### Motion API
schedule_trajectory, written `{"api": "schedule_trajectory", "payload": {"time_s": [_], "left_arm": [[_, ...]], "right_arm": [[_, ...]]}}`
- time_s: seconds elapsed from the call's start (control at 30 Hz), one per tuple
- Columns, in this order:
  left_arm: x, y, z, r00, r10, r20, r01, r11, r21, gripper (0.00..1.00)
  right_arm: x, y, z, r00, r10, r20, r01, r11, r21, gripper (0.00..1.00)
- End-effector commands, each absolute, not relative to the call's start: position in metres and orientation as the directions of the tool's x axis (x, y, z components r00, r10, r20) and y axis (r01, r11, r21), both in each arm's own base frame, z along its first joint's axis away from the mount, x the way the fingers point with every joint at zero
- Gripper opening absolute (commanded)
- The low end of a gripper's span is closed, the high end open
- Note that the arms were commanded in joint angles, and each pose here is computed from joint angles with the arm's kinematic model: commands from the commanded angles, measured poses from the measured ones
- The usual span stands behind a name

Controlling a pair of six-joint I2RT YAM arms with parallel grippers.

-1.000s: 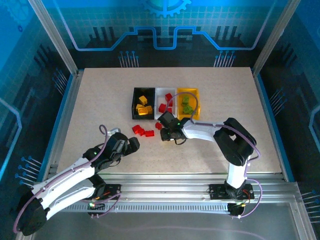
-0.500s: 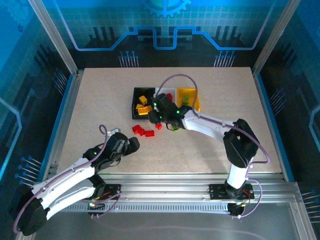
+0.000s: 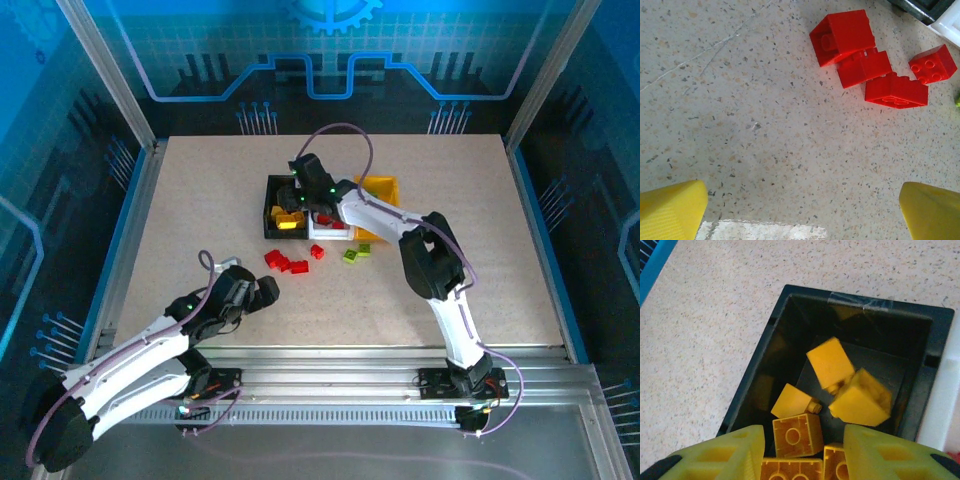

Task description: Sort the legos into containers by color

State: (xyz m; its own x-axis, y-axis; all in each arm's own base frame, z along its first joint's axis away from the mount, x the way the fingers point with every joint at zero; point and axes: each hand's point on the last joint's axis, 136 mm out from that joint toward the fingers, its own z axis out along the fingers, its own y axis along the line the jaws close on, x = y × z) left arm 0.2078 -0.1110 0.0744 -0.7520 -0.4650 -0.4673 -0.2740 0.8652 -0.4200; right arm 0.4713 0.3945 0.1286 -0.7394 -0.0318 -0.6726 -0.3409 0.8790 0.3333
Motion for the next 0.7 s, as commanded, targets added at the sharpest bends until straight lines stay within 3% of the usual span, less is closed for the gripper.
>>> {"api": "schedule_trajectory", "payload": {"time_s": [0.0, 0.13, 0.43, 0.67], "left_arm": [[0.205, -0.111, 0.077, -0.759, -0.469, -0.451, -0.278, 0.860, -0.427, 0.99], [0.204, -0.111, 0.075, -0.758, -0.472, -0.450, -0.282, 0.860, -0.426, 0.99], [0.212, -0.116, 0.086, -0.762, -0.446, -0.469, -0.255, 0.873, -0.416, 0.99], [0.234, -0.122, 0.100, -0.756, -0.413, -0.507, -0.224, 0.892, -0.392, 0.99]], "right_arm": [[0.483, 0.412, 0.151, -0.712, 0.001, -0.702, -0.375, 0.844, 0.382, 0.55], [0.482, 0.412, 0.161, -0.707, 0.009, -0.707, -0.381, 0.838, 0.391, 0.67], [0.442, 0.393, 0.209, -0.663, 0.013, -0.749, -0.441, 0.801, 0.405, 0.72], [0.381, 0.357, 0.203, -0.691, -0.030, -0.723, -0.433, 0.818, 0.380, 0.72]]}}
